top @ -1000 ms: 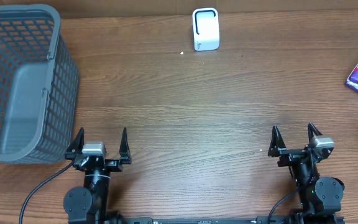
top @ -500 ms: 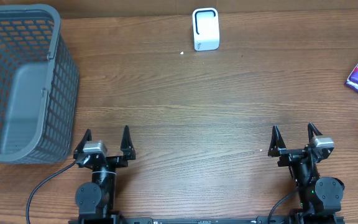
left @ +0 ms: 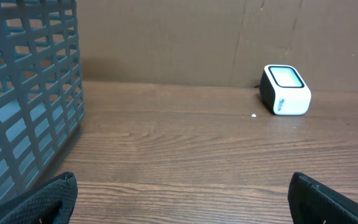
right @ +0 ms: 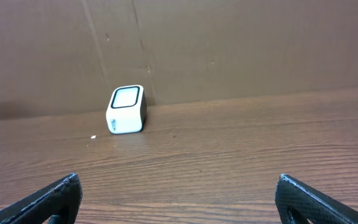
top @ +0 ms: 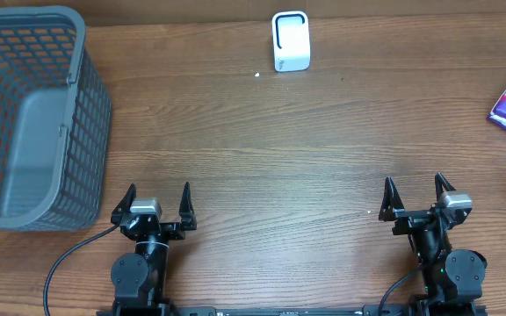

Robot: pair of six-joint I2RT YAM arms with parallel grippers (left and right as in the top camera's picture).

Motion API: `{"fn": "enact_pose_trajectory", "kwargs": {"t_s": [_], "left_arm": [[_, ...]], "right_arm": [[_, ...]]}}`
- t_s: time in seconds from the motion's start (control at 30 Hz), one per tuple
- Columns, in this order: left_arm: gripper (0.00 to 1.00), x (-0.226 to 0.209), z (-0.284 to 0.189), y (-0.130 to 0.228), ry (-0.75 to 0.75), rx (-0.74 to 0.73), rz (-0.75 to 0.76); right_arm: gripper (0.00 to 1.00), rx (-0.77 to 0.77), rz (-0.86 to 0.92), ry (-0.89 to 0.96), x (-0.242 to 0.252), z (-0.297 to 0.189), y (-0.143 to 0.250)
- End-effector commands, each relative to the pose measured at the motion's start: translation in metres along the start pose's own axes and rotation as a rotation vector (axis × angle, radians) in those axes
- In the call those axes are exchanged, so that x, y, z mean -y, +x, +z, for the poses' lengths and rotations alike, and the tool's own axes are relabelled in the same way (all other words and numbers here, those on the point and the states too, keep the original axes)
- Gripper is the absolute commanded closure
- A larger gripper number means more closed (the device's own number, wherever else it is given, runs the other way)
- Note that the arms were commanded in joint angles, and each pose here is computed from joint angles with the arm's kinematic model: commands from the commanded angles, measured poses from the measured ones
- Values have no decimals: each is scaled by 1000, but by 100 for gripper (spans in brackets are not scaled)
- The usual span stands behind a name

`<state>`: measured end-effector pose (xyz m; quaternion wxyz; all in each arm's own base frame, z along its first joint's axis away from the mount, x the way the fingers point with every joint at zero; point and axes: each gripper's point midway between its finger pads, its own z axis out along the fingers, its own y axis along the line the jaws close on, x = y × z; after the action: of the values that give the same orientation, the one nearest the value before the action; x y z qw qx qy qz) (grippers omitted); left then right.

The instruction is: Scan the item barcode

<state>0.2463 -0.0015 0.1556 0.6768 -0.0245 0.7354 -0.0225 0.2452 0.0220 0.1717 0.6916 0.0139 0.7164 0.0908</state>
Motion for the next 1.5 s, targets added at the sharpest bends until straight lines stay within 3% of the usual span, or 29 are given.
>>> {"fn": "enact_pose_trajectory", "kwargs": {"t_s": [0.0, 0.6, 0.87, 1.47], "left_arm": [[0, -2, 0, 0, -10, 6, 28], [0, -2, 0, 0, -14, 5, 91], [0, -2, 0, 0, -12, 5, -35], [0, -1, 0, -1, -5, 7, 13]], "right_arm": [[0, 6, -1, 7, 2, 0, 1], [0, 6, -1, 7, 2, 0, 1], [0, 6, -1, 7, 2, 0, 1], [0, 6, -1, 7, 2, 0, 1]]}}
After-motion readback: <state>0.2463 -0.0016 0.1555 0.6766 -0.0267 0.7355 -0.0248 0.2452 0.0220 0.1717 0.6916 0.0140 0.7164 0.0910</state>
